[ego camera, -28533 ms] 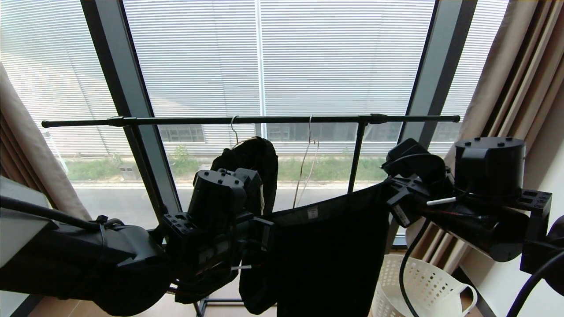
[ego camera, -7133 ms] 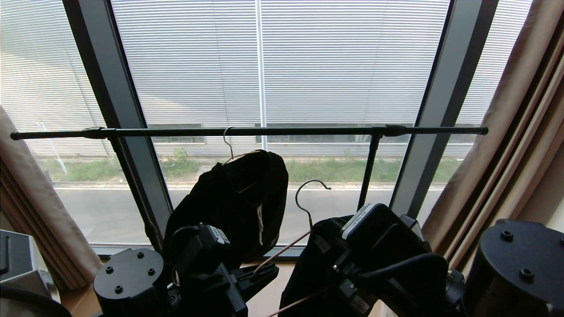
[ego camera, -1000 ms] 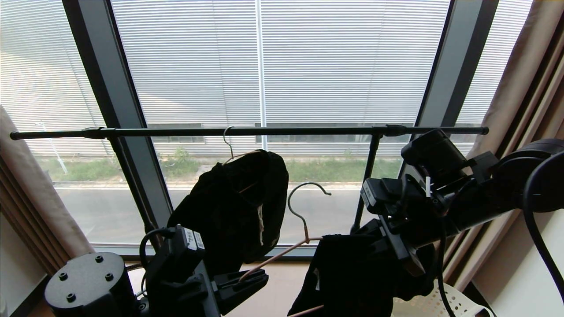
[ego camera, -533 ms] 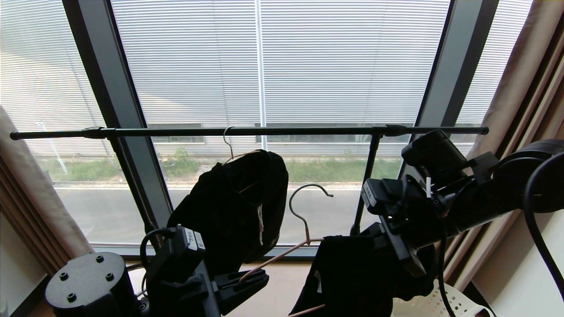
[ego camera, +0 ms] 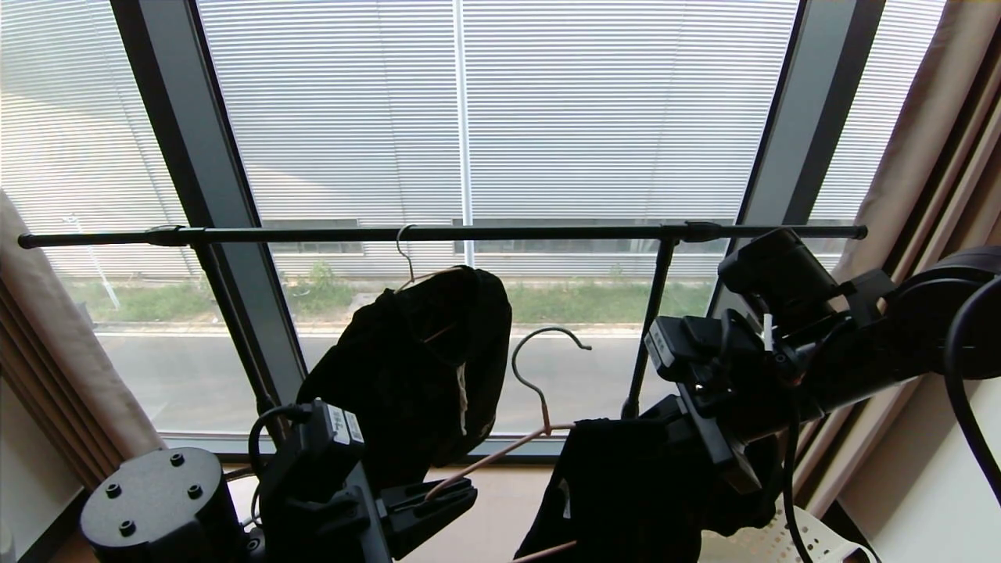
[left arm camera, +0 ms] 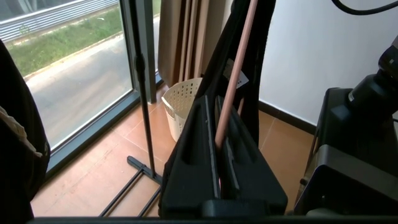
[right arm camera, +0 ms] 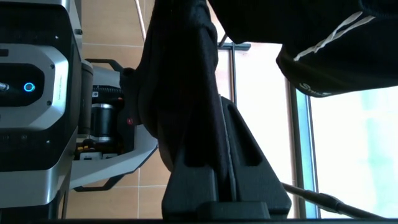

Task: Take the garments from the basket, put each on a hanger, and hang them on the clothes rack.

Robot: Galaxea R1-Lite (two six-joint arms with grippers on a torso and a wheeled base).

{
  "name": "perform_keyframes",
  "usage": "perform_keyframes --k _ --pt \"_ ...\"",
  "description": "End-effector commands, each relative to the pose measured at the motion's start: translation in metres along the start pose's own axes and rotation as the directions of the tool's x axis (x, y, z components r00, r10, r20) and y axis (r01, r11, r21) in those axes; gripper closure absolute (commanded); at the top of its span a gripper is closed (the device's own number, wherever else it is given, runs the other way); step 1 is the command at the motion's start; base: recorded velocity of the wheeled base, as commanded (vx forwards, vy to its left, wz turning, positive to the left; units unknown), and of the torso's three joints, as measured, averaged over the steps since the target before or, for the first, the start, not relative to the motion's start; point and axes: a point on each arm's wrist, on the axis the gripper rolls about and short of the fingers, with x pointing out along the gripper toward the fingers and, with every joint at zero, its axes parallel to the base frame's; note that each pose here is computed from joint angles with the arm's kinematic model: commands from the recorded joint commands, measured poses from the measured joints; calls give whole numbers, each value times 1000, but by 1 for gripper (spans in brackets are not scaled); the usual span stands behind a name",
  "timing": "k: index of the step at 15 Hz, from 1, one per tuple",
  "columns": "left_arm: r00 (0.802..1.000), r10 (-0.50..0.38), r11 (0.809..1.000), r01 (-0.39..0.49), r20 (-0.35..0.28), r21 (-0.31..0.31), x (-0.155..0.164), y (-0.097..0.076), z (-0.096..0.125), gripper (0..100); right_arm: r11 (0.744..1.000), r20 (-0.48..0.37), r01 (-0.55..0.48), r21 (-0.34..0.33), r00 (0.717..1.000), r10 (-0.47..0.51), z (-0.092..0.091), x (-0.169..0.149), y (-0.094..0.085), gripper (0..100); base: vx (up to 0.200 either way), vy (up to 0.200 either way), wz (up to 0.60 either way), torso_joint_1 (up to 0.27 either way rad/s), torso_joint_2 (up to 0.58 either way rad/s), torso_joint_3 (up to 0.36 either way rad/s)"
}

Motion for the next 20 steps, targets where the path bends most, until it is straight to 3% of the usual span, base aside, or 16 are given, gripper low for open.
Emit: perform_keyframes --k 1,7,13,17,20 --pt "1000 1 1000 -1 -3 -1 0 0 -1 0 1000 8 8 -9 1000 -8 2 -3 2 100 0 0 0 0 0 0" --pt "1000 19 1000 -19 1 -6 1 5 0 0 1000 11 16 -5 1000 -16 2 -6 2 100 0 0 0 0 0 0" --pt "990 103 995 -104 94 -2 -12 20 18 0 987 34 144 74 989 -147 -9 -39 -17 100 0 0 0 0 0 0" --pt "990 107 987 -96 87 -127 -14 20 17 0 966 38 173 193 982 -183 -11 -48 -22 100 0 0 0 0 0 0" --pt "994 105 946 -90 31 -311 -10 20 5 0 938 14 239 249 968 -251 -7 -58 -23 100 0 0 0 0 0 0"
